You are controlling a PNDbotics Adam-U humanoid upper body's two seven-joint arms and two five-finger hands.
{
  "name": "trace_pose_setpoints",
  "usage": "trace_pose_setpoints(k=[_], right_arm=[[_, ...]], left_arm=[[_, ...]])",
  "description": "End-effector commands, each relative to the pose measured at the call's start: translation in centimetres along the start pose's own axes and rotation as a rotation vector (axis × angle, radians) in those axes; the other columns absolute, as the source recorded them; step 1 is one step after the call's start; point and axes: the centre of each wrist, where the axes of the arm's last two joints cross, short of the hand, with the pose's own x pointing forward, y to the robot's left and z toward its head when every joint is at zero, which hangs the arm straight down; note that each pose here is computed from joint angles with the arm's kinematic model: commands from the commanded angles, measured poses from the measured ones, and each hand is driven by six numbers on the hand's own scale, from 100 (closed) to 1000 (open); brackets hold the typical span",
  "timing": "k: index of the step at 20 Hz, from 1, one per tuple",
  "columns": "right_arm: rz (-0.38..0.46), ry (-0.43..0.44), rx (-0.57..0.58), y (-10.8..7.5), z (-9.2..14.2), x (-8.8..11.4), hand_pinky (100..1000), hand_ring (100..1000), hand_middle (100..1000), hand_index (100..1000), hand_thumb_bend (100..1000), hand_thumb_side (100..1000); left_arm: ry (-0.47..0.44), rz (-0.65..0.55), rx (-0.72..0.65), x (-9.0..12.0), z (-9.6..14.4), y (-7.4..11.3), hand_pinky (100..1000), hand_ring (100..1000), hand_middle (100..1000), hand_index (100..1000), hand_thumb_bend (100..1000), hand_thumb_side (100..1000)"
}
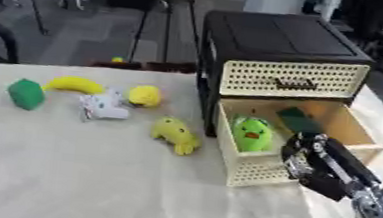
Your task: Pick up objects from table and place into drawer.
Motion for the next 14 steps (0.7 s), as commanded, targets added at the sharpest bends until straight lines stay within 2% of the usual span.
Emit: trace_pose_setpoints(k=[1, 14], right_arm=[[0.048, 0.046, 0.039, -0.2, 0.5, -1.0, 100, 271, 588, 541, 100, 904], [0.169, 0.023, -0.01, -1.1, -1.3, -0.5, 100, 381, 686, 639, 100, 831]], left_arm=[[-0.026, -0.015, 0.021, 0.6, -0.3, 0.6, 463, 513, 559, 738, 675, 806], [-0.02, -0.014, 0.027, 0.5, -0.1, 0.4, 463, 513, 559, 739, 676, 803]])
